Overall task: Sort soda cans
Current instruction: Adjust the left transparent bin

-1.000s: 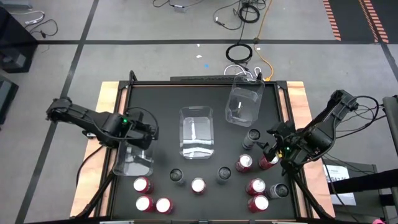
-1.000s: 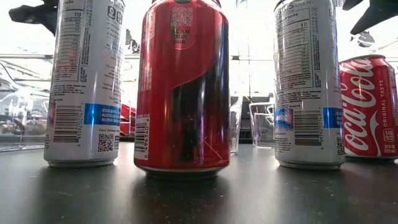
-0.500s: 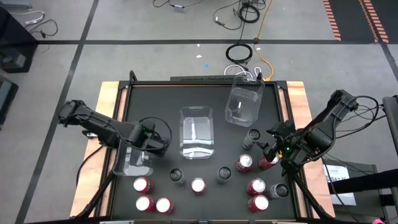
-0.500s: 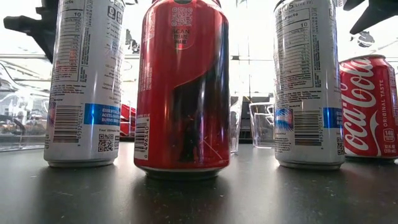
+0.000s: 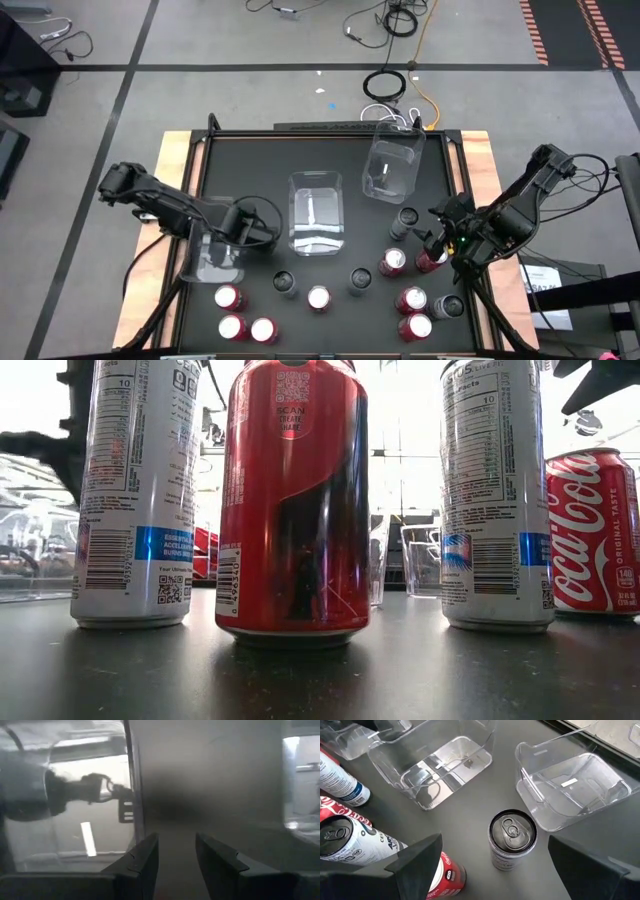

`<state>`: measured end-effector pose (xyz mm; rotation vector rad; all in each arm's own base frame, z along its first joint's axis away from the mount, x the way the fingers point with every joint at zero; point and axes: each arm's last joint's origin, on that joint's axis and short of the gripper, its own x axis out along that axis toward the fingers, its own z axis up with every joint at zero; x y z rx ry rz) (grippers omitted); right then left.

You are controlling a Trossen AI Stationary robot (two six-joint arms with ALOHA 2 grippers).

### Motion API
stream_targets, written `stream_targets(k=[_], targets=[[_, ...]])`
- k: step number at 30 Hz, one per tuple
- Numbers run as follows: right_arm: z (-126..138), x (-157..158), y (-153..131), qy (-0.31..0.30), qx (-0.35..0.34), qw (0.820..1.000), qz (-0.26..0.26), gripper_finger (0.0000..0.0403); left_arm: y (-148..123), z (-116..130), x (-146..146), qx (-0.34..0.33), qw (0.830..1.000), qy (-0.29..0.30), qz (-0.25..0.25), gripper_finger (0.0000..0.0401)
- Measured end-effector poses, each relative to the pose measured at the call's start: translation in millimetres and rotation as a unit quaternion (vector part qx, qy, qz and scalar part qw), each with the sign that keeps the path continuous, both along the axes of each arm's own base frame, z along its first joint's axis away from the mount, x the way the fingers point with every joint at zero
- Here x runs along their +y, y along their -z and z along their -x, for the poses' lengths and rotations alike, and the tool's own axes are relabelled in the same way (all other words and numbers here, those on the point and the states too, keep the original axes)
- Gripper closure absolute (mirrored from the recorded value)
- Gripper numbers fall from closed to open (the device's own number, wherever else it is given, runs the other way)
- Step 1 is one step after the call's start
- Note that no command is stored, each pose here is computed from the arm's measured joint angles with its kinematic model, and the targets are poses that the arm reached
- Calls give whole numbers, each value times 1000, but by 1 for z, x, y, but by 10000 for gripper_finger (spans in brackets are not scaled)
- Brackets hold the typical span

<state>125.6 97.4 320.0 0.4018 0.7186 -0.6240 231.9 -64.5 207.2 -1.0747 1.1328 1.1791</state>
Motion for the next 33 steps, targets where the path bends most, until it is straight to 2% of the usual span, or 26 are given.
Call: stream_targets(k=[5,8,13,20,33], targets=[[0,0,0,-8,5,1000,6,46,8,-2,0,-17,1000,-1,9,274],[0,0,0,-8,5,1000,7,46,2,-7,-1,-39,999,2,12,290],[0,0,0,-9,6,1000,9,46,-13,-9,0,-69,998,10,-13,305],[0,0,0,-11,8,1000,10,46,-30,3,7,-48,998,7,-36,306],[0,0,0,-11,8,1000,10,46,-32,13,11,-8,998,7,-57,306]])
